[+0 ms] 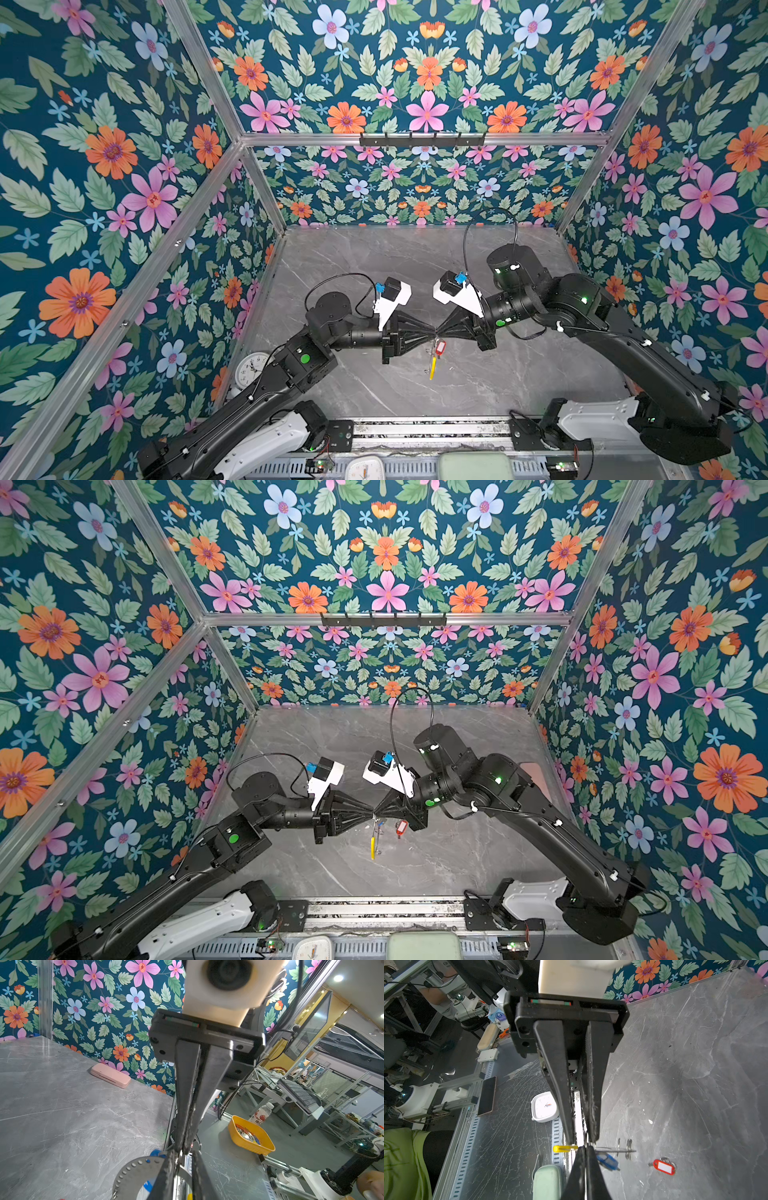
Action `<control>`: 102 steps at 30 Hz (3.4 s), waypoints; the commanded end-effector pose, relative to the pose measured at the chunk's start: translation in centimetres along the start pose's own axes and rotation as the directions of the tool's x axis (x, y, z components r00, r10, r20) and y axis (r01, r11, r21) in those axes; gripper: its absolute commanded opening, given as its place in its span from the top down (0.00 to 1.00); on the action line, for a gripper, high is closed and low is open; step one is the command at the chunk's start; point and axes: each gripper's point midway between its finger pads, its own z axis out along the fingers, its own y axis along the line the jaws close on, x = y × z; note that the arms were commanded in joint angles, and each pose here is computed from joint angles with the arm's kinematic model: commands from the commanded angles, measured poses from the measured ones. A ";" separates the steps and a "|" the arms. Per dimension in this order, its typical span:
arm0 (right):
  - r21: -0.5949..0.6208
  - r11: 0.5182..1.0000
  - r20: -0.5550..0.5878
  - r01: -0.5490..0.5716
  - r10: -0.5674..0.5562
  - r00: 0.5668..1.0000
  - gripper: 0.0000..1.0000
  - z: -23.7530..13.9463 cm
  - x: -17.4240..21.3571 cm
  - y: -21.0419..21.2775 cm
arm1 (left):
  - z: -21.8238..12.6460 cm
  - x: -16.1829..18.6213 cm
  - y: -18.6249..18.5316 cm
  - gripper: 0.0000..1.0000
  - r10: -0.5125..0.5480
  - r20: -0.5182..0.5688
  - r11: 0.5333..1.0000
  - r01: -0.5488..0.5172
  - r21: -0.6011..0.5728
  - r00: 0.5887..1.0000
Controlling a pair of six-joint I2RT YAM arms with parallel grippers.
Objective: Remove the keys from the keyring
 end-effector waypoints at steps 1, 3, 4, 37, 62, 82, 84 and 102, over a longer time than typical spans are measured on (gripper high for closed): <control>0.006 1.000 0.014 0.016 -0.016 1.000 1.00 0.0 -0.4 -0.1 | 0.0 -0.1 -0.4 0.84 0.014 0.000 1.000 -0.014 0.019 1.000; 0.007 1.000 0.018 0.018 -0.018 1.000 1.00 0.0 -0.5 -0.1 | 0.0 -0.2 -0.5 0.85 0.018 0.004 1.000 -0.018 0.023 1.000; 0.008 1.000 0.019 0.016 -0.016 1.000 1.00 0.1 -0.5 -0.2 | 0.0 -0.2 -0.5 0.85 0.018 0.006 1.000 -0.018 0.024 1.000; 0.103 0.993 0.438 0.055 -0.095 0.894 0.46 -0.6 -0.9 -0.8 | -1.8 -2.7 -1.3 1.00 0.150 0.176 0.989 -0.146 -0.036 0.973; 0.011 0.998 0.403 0.064 -0.062 0.913 0.64 1.2 -0.1 -0.3 | -1.7 -2.7 -0.9 1.00 0.123 0.192 0.992 -0.118 -0.033 0.974; -0.035 0.997 0.402 0.074 -0.054 0.914 1.00 1.2 -0.2 0.4 | -2.1 -3.2 -0.2 1.00 0.134 0.225 0.989 -0.117 -0.090 0.965; -0.045 0.996 0.404 0.077 -0.052 0.913 1.00 1.3 -0.3 0.5 | -2.2 -3.3 0.0 1.00 0.141 0.238 0.987 -0.119 -0.105 0.961; -0.072 0.994 0.391 0.078 -0.044 0.920 1.00 2.3 0.0 0.8 | -2.8 -4.0 0.1 1.00 0.172 0.291 0.981 -0.138 -0.133 0.941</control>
